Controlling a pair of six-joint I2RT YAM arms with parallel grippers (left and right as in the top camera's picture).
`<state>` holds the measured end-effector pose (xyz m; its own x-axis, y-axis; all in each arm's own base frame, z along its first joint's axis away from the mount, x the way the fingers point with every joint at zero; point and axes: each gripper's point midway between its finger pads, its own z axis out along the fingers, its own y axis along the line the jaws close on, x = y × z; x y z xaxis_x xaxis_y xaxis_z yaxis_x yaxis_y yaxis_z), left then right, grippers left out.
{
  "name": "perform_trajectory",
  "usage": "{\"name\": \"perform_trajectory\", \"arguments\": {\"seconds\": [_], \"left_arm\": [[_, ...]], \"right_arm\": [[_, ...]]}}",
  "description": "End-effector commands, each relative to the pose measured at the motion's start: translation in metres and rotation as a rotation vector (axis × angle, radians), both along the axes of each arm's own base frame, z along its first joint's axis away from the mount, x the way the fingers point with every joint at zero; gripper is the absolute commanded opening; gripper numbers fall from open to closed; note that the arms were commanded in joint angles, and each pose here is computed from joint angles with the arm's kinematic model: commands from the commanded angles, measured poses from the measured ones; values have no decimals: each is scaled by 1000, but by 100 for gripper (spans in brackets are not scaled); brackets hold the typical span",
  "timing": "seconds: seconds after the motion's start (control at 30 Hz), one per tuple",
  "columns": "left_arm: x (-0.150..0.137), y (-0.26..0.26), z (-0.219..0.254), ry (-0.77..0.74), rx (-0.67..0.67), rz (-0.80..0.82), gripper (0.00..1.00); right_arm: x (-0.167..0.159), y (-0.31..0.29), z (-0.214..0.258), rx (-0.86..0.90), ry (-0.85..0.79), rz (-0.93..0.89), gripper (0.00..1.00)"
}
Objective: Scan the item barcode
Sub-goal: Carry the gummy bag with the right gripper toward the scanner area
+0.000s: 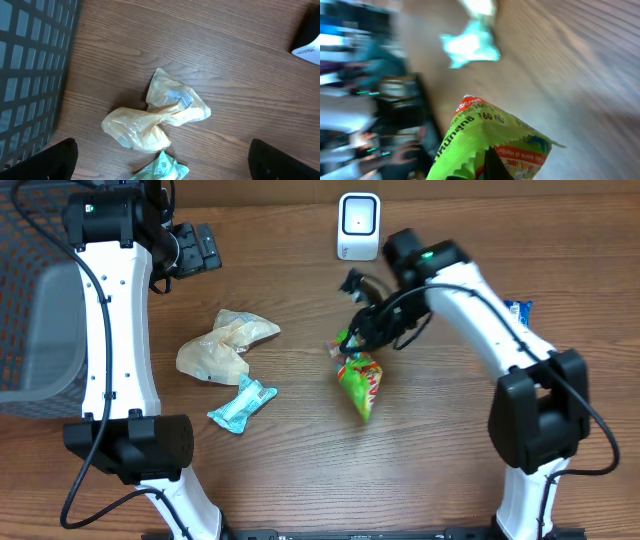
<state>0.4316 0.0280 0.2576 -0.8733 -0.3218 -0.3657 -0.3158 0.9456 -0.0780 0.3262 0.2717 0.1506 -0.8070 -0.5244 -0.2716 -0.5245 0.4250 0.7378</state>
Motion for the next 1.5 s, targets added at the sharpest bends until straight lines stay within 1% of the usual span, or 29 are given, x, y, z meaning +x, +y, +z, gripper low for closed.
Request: {"name": "perform_trajectory", "arguments": {"seconds": [0.0,0.27,0.37,0.53,0.8,1.17,1.3,1.37,1.47], "left_arm": [[-1,0,0,2,9,-8,100],[-1,0,0,2,9,-9,100],[-1,0,0,1,9,-8,100],[-1,0,0,2,9,-8,100],[-1,0,0,1,9,-8,100],[-1,0,0,1,9,-8,100],[-1,0,0,1,9,-8,100],[-1,0,0,2,9,-8,100],[-1,0,0,1,9,-8,100]], "right_arm": [[-5,6,67,377,-71,71,4],[-4,-15,87,502,-62,31,4],[-4,-19,109,620,-28,-15,4],[4,-29,127,698,46,-104,4],[21,-53,130,656,208,-236,4],[49,-106,140,659,211,-393,4],[51,-114,117,544,145,-374,4],[46,-104,107,505,141,-341,4],[37,-83,94,494,133,-275,4]]}}
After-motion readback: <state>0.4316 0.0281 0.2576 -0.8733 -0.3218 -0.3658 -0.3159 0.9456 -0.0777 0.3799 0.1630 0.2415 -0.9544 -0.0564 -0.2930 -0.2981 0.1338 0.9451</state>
